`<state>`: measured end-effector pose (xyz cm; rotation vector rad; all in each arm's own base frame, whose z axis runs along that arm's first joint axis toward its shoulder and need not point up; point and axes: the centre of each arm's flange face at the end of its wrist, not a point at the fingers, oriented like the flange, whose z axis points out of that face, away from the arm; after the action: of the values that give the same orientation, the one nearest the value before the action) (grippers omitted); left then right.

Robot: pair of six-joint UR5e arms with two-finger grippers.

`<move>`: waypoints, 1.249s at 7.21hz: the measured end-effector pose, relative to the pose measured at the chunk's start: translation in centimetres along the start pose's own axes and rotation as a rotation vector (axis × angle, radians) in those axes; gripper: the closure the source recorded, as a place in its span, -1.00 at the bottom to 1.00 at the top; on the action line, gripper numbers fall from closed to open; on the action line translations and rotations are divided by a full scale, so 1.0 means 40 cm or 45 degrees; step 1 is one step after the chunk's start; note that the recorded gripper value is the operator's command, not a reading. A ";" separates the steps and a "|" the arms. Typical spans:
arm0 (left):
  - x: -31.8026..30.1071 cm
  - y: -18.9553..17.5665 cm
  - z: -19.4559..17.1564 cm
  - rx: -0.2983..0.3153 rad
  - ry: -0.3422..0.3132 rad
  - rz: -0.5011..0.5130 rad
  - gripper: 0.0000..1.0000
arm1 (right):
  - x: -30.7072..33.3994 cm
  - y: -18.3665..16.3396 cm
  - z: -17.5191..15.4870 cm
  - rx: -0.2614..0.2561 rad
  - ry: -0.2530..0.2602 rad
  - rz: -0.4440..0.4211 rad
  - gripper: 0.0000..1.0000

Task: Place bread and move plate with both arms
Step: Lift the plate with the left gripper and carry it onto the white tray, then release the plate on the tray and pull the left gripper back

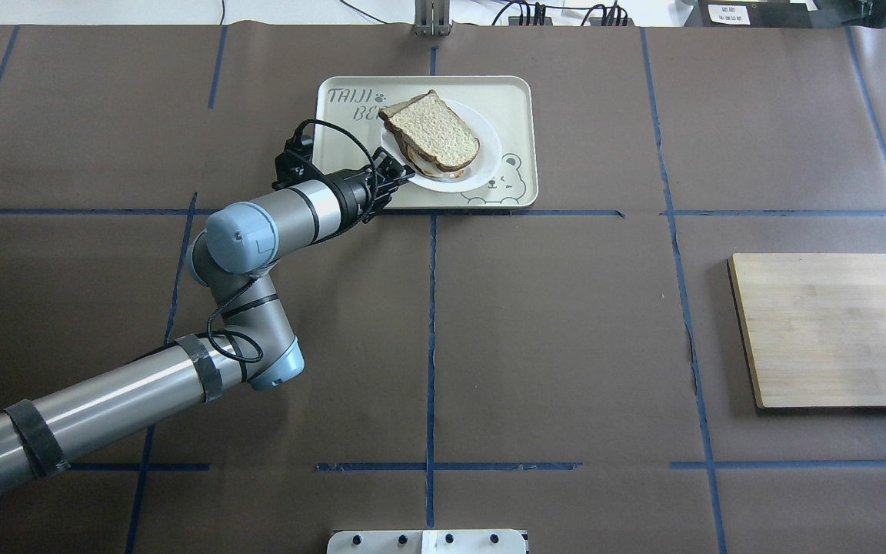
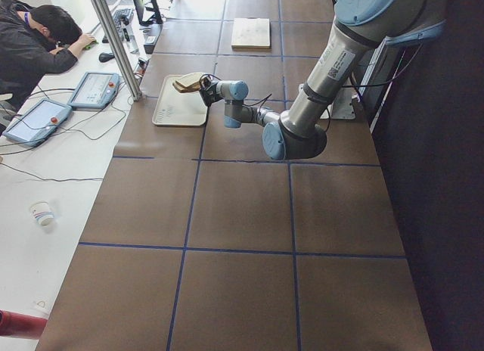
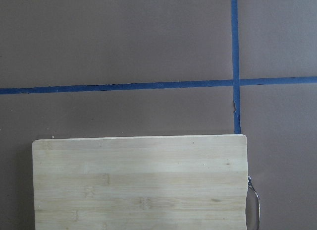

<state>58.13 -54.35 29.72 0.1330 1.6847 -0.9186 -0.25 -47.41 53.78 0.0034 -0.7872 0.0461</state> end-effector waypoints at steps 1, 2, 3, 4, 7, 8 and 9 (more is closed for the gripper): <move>0.002 -0.018 0.005 0.011 -0.008 0.002 -0.99 | 0.001 0.000 0.000 0.000 0.000 0.001 -0.99; 0.014 -0.050 0.004 0.010 -0.018 0.007 -1.00 | 0.001 0.001 0.001 -0.001 0.000 0.002 -0.99; 0.029 -0.089 -0.002 -0.009 -0.040 0.013 -1.00 | 0.001 0.001 0.001 -0.001 0.000 0.002 -0.99; 0.036 -0.135 -0.013 -0.030 -0.081 0.027 -1.00 | 0.002 0.001 0.002 -0.002 0.001 0.003 -0.99; 0.050 -0.336 -0.145 -0.103 -0.264 0.107 -1.00 | 0.003 0.000 0.003 -0.003 0.002 0.004 -0.99; 0.083 -0.414 -0.215 -0.114 -0.335 0.140 -1.00 | 0.004 0.000 0.004 -0.003 0.003 0.004 -0.99; 0.124 -0.486 -0.294 -0.116 -0.403 0.209 -1.00 | 0.004 0.000 0.004 -0.003 0.003 0.004 -0.99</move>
<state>37.00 -62.14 35.56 0.0598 1.3959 -0.6984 -0.24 -47.41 53.99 -0.0003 -0.7853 0.0482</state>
